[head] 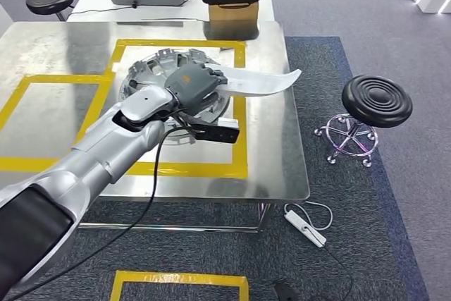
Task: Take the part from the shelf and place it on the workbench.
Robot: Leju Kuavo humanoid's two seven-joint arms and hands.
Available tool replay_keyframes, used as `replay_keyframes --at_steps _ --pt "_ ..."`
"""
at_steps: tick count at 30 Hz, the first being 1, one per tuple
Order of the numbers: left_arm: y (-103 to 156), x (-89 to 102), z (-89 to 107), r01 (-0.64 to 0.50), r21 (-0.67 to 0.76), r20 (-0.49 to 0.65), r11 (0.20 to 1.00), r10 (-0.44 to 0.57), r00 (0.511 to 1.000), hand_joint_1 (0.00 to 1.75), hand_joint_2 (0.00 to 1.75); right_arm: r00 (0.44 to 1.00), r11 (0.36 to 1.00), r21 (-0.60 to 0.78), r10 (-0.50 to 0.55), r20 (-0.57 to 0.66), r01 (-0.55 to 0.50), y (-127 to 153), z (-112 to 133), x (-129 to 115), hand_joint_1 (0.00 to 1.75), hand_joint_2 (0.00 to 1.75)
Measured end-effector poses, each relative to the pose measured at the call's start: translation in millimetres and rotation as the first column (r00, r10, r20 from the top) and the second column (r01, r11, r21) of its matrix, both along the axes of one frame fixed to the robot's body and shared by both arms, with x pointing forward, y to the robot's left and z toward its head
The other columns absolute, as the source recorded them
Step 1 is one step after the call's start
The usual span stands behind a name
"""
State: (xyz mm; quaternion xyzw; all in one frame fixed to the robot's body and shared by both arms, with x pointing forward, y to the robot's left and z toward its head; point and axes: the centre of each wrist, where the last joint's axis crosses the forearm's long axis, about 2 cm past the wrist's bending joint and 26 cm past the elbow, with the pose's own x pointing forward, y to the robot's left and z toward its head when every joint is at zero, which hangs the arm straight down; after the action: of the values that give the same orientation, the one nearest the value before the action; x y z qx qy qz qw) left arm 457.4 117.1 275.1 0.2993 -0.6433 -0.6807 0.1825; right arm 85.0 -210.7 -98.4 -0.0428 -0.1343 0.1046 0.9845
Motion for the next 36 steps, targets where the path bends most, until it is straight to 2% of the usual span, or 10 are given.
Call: replay_keyframes --at_steps 3,8,15,18,22,26,30,36 --pt "16.7 10.0 4.3 -0.069 0.020 -0.006 0.997 0.069 0.998 1.75 1.75 1.000 1.000 -0.002 0.019 0.001 -0.019 0.2 0.4 2.1 0.00 1.75" --pt "64.5 28.9 9.2 -0.240 0.048 -0.014 0.970 0.241 0.970 1.75 1.75 0.999 0.999 -0.004 0.048 0.000 -0.048 1.2 1.3 5.8 0.00 1.75" --pt "110.7 37.9 4.6 -0.393 0.079 -0.024 0.916 0.396 0.918 1.75 1.75 0.998 0.998 -0.003 0.070 0.007 -0.070 2.7 2.5 10.5 0.00 1.75" --pt "138.2 40.7 2.8 -0.517 0.077 -0.026 0.853 0.520 0.854 1.75 1.75 0.997 0.997 -0.001 0.081 0.008 -0.081 4.2 3.2 12.5 0.00 1.75" --pt "193.4 41.8 1.2 -0.647 0.064 -0.028 0.759 0.650 0.760 1.75 1.75 0.996 0.996 -0.002 0.092 0.000 -0.092 5.8 3.2 11.1 0.00 1.75" --pt "223.1 39.9 -0.1 -0.714 0.064 -0.025 0.697 0.717 0.697 1.75 1.75 0.996 0.996 -0.002 0.094 0.001 -0.094 6.1 3.5 12.6 0.00 1.75" --pt "251.6 35.7 -3.1 -0.796 0.040 -0.024 0.605 0.797 0.604 1.75 1.75 0.995 0.995 -0.003 0.098 0.000 -0.098 6.5 3.7 12.9 0.00 1.75" --pt "301.0 19.8 -22.0 -0.880 0.031 -0.044 0.474 0.880 0.473 1.75 1.75 0.995 0.995 -0.002 0.102 -0.007 -0.102 6.7 3.3 10.9 0.00 1.75"
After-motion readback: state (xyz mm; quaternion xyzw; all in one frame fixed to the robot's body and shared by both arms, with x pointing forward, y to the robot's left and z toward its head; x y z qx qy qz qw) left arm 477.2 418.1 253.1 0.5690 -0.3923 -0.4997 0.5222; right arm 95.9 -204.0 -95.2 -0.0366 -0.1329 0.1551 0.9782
